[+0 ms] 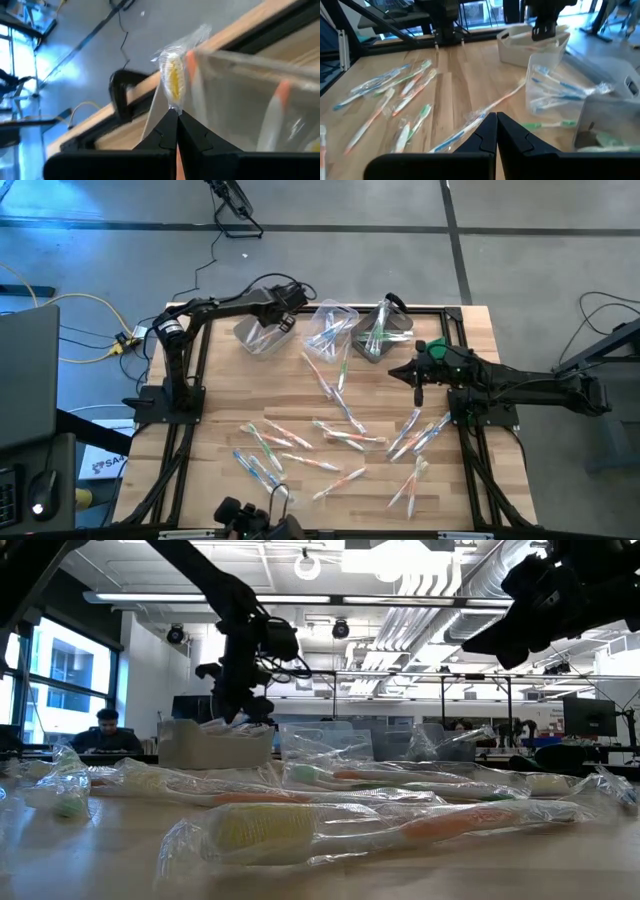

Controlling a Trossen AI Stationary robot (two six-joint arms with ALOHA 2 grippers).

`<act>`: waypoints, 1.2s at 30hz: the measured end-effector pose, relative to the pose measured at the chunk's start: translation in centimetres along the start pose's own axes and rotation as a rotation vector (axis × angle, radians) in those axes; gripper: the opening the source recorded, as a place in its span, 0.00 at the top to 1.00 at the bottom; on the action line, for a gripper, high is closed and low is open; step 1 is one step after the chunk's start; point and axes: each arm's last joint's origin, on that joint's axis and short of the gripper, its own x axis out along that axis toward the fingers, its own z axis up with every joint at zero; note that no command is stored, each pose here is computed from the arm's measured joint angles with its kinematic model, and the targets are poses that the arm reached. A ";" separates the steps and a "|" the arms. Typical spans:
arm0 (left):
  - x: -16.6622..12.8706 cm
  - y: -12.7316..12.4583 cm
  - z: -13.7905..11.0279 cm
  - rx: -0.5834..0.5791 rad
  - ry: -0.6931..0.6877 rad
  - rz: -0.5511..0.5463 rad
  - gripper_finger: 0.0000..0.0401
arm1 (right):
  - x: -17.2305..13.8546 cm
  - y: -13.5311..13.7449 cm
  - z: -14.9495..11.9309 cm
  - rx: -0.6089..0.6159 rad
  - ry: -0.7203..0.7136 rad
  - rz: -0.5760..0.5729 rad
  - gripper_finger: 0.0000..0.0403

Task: Pick & Place Toothbrushes
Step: Put the orange toothbrush into the white bin

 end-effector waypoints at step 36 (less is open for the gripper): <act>0.2 -0.6 0.9 0.024 -0.090 -0.077 0.74 | 0.0 0.0 -0.4 0.025 0.041 -0.008 1.00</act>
